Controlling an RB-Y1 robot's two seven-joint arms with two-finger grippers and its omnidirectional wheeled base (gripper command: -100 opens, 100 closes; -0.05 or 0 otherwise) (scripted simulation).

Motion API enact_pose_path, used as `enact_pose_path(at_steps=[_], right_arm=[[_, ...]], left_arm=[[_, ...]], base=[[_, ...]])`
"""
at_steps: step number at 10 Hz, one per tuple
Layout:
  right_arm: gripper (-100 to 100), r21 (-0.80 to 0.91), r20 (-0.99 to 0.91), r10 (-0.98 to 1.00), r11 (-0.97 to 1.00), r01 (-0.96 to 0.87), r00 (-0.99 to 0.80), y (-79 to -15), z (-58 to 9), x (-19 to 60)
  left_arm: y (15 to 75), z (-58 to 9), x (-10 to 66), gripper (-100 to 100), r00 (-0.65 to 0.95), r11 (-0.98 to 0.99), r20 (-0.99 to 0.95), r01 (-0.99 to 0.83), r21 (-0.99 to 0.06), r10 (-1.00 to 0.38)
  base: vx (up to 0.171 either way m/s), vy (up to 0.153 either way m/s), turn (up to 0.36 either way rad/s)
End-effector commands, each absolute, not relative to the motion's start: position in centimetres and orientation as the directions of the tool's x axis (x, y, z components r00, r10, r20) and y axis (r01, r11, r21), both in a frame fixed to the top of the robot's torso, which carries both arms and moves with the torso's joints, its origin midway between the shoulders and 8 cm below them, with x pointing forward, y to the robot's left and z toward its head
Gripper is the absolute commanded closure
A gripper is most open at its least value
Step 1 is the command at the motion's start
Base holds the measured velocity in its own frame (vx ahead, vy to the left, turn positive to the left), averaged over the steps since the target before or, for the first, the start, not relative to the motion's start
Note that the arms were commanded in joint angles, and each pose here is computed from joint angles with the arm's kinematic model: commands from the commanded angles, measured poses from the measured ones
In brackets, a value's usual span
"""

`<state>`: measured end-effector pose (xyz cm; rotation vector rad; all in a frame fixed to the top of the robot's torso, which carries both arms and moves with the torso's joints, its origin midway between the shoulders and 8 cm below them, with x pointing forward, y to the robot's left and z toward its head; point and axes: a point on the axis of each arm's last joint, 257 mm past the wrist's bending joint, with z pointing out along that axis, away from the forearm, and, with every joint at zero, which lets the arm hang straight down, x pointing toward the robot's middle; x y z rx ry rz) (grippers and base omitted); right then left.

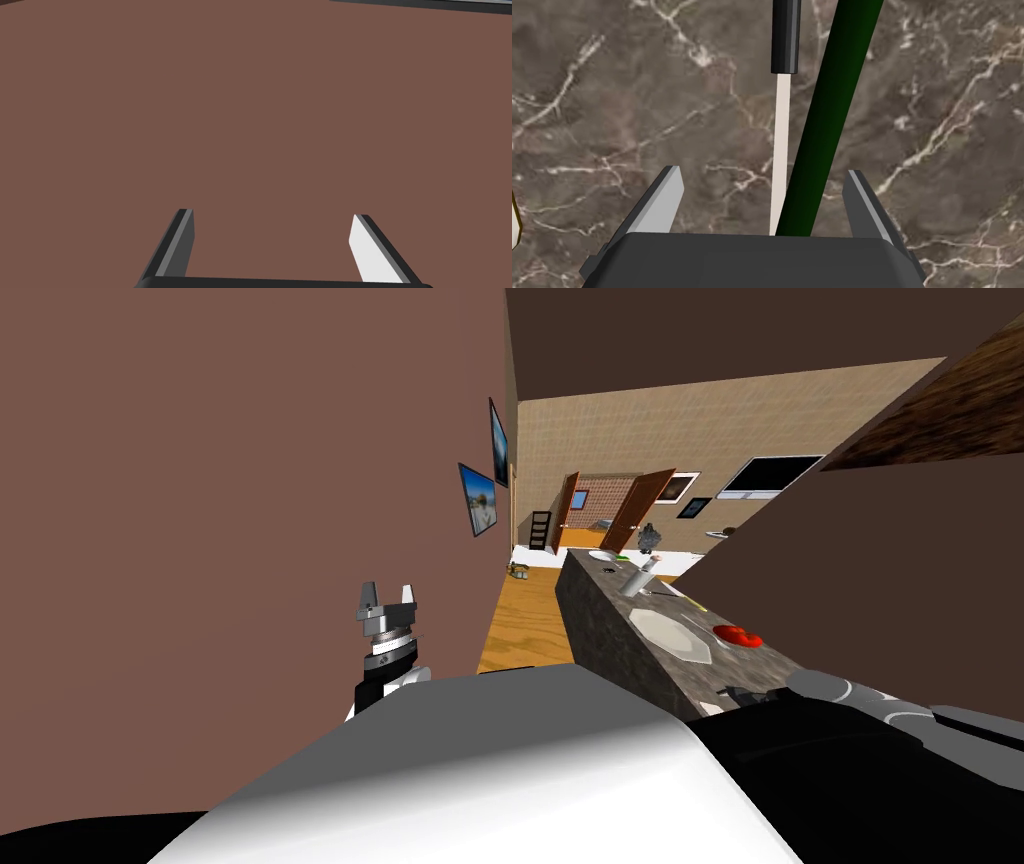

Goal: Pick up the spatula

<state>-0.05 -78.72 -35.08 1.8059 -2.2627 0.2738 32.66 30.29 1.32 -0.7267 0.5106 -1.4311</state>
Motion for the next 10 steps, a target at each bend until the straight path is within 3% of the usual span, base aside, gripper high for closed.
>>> enact_pose_path(at_steps=[1,2,3,7,8,9,10], right_arm=[[-100,-0.001,0.294,-0.928,0.240,-0.971,-0.230,-78.2,-36.4,-1.0],[-100,-0.002,0.294,-0.929,0.234,-0.972,-0.225,-78.4,-35.7,-0.6],[100,-0.002,0.294,-0.929,0.235,-0.972,-0.226,-78.5,-35.7,-0.6],[100,-0.003,0.296,-0.928,0.237,-0.971,-0.227,-78.5,-35.7,-0.6],[0,-0.003,0.296,-0.928,0.237,-0.971,-0.227,-78.5,-35.7,-0.6],[100,-0.007,0.302,-0.931,0.211,-0.977,-0.204,-79.3,-34.0,0.7],[100,-0.009,0.304,-0.932,0.203,-0.979,-0.196,-79.5,-33.3,1.2]], left_arm=[[30.3,1.3,32.7,0,0.094,-0.011,0.107,0.699,-0.715,-0.990],[30.3,1.3,32.7,0,0.094,-0.011,0.107,0.699,-0.715,-0.990],[30.3,1.3,32.7,0,0.094,-0.011,0.107,0.699,-0.715,-0.990],[30.3,1.3,32.7,0,0.094,-0.011,0.107,0.699,-0.715,-0.990],[30.3,1.3,32.7,0,0.094,-0.011,0.107,0.699,-0.715,-0.990],[30.3,1.3,32.7,0,0.094,-0.011,0.107,0.699,-0.715,-0.990],[30.3,1.3,32.7,0,0.094,-0.011,0.107,0.698,-0.716,-0.990]], base=[[-0.033,-0.086,0.089],[-0.018,-0.033,0.018],[0.000,0.000,0.000],[-0.002,0.000,-0.002],[0.000,0.000,0.000],[0.029,0.057,-0.180],[0.035,0.109,-0.162]])
